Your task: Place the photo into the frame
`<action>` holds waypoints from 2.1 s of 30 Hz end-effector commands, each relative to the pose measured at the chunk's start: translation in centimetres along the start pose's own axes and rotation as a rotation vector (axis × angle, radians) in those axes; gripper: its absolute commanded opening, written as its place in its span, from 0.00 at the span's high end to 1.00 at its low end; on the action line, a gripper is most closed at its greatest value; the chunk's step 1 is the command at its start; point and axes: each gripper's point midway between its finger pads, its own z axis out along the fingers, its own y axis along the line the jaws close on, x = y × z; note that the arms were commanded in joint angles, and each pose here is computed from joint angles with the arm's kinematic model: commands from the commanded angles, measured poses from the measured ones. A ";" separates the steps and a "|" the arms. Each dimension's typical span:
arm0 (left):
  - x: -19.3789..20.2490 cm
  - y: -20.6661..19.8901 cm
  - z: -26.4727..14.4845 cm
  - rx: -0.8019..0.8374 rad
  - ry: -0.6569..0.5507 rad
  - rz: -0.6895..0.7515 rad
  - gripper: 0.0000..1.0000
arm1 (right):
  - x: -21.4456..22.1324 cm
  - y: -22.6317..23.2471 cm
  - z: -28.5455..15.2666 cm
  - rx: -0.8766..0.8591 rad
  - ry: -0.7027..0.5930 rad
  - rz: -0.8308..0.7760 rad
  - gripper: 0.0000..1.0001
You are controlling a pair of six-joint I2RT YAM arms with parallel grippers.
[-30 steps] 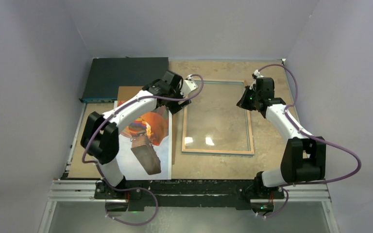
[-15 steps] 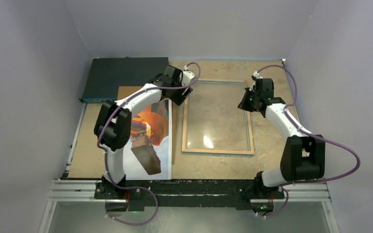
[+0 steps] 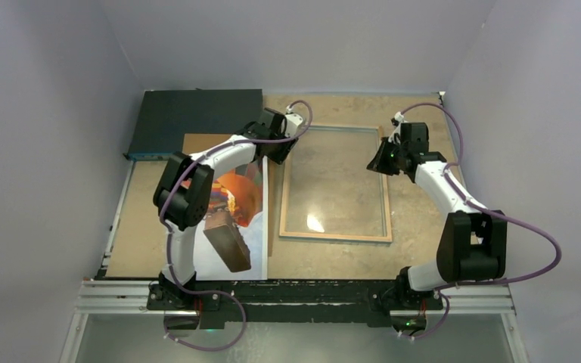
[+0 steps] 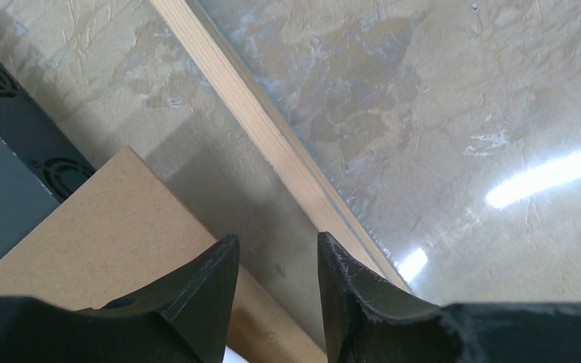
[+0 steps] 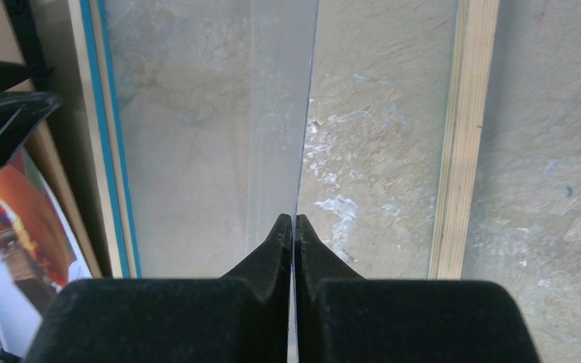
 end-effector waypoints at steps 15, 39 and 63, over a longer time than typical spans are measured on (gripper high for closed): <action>3.0 -1.9 1.2 0.072 0.017 -0.086 0.77 | 1.3 3.6 -4.5 -0.409 0.019 0.217 1.00; 3.5 -3.1 0.6 0.132 0.029 -0.125 1.00 | -0.6 9.0 -9.6 -0.795 -0.086 0.140 1.00; 4.1 -3.7 0.3 0.183 0.042 -0.173 1.00 | -0.6 7.2 -7.6 -0.671 -0.088 0.342 1.00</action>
